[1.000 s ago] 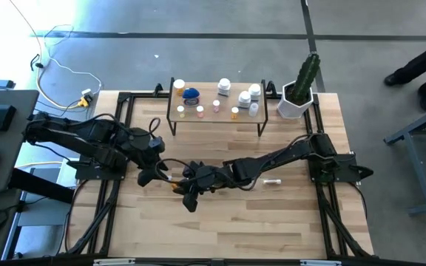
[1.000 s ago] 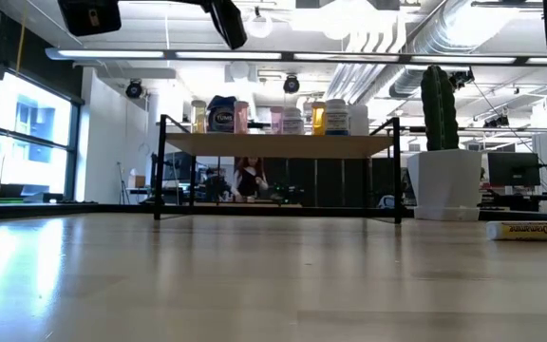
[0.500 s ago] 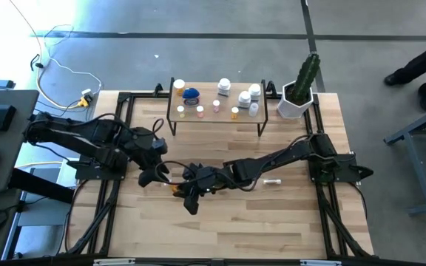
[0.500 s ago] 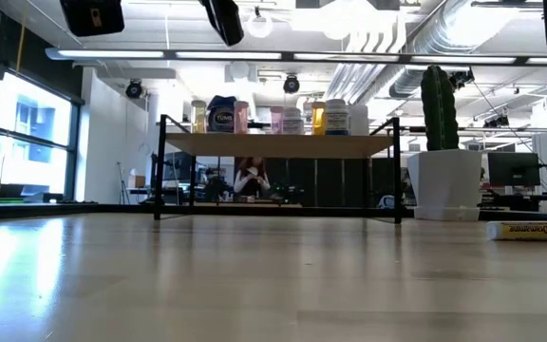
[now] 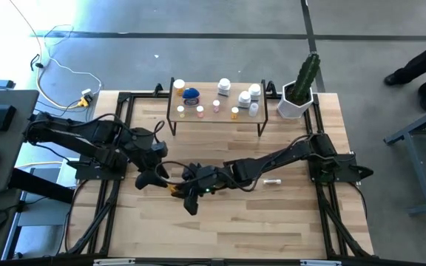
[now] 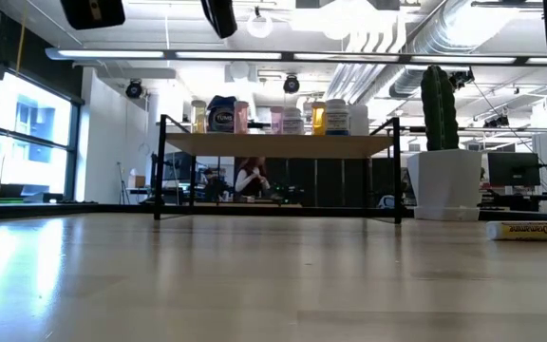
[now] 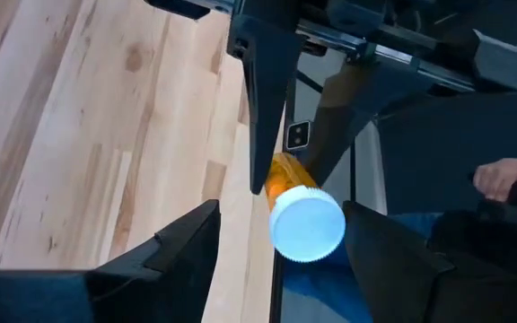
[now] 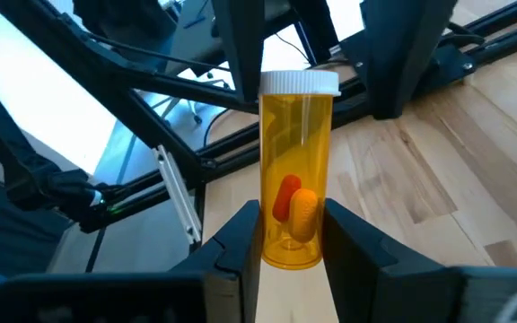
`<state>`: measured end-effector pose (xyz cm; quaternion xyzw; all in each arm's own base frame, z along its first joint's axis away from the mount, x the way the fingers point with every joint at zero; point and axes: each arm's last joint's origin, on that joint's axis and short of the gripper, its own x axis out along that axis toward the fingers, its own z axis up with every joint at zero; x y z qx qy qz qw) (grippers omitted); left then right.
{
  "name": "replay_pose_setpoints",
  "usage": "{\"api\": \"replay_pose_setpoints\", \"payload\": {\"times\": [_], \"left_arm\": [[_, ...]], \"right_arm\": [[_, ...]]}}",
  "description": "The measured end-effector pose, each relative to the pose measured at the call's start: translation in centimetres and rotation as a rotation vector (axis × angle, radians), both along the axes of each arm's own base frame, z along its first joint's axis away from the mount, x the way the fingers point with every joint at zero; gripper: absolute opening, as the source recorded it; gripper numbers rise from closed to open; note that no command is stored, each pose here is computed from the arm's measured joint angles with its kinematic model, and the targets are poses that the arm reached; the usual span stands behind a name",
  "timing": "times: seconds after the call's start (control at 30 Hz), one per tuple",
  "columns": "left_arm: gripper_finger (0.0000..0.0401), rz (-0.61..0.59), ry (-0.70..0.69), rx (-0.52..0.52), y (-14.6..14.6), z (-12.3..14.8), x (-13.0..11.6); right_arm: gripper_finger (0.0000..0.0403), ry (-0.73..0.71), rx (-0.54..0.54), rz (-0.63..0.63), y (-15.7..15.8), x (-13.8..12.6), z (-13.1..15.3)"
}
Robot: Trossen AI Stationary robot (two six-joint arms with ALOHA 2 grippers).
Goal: Pick and place medicine bottles onto shelf by color
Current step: Put the small orange pill bottle on the shelf
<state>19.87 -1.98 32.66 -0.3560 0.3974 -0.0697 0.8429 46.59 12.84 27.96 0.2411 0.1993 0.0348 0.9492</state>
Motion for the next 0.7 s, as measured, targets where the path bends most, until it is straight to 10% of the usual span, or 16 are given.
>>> {"api": "replay_pose_setpoints", "payload": {"times": [0.7], "left_arm": [[0.0116, -0.003, -0.003, 0.010, 0.02, -0.07, 0.14]], "right_arm": [[0.0084, 0.000, 0.001, -0.016, -0.74, 0.20, 0.01]]}}
